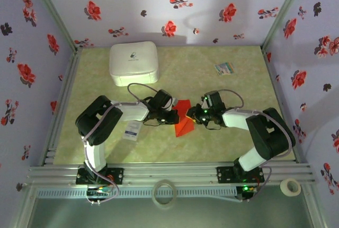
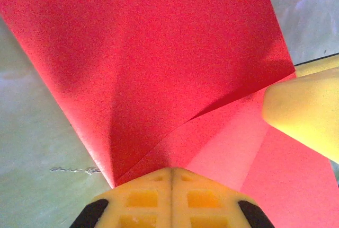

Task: Fold a paper plane with a square sheet of paper (pick it up from the middle)
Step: Turn over the paper at the center of the table.

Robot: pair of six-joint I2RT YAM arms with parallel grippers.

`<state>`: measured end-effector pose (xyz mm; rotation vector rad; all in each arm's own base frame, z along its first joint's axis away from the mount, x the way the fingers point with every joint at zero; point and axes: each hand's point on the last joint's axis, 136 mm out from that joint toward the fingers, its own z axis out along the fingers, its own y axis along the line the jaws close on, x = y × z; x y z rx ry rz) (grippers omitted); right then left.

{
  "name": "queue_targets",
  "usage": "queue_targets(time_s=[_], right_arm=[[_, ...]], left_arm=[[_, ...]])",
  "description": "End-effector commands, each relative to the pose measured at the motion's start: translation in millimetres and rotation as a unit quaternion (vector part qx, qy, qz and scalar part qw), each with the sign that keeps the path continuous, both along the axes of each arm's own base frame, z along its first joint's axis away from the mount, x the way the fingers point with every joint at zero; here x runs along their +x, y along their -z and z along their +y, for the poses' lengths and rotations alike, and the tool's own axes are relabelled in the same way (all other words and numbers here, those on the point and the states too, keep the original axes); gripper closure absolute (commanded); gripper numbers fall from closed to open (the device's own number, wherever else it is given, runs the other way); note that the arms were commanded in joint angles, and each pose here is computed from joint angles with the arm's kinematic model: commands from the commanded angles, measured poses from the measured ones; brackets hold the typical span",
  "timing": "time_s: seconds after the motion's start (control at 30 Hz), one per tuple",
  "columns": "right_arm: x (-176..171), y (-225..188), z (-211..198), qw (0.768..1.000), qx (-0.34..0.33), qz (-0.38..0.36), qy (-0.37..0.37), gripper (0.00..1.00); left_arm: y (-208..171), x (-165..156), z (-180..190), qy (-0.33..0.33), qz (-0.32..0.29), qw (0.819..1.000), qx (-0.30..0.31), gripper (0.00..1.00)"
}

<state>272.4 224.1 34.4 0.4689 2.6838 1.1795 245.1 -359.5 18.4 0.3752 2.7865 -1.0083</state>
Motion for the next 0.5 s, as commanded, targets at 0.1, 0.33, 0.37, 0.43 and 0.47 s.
queue_targets(time_s=[0.1, 0.33, 0.37, 0.43, 0.47], right_arm=[[-3.0, 7.0, -1.9, 1.0, 0.006, -0.001, -0.01, 0.84], [0.1, -9.9, -0.6, 0.999, 0.013, -0.026, -0.015, 0.91], [0.4, -13.8, -1.5, 0.999, 0.01, -0.031, -0.016, 0.93], [1.6, -26.6, -5.1, 0.998, 0.0, -0.055, -0.012, 0.94], [2.5, -34.6, -7.5, 0.997, -0.008, -0.071, -0.012, 0.95]], left_arm=[[6.3, -11.2, 10.7, -0.004, 0.019, 1.0, 0.022, 0.96], [-22.5, -5.6, 7.1, -0.009, -0.013, 1.0, -0.008, 0.88], [-29.0, -4.6, 6.8, -0.01, -0.02, 1.0, -0.013, 0.86], [-42.3, -1.7, 7.6, -0.013, -0.04, 0.999, -0.02, 0.83], [-49.6, -0.4, 9.4, -0.017, -0.05, 0.998, -0.023, 0.82]])
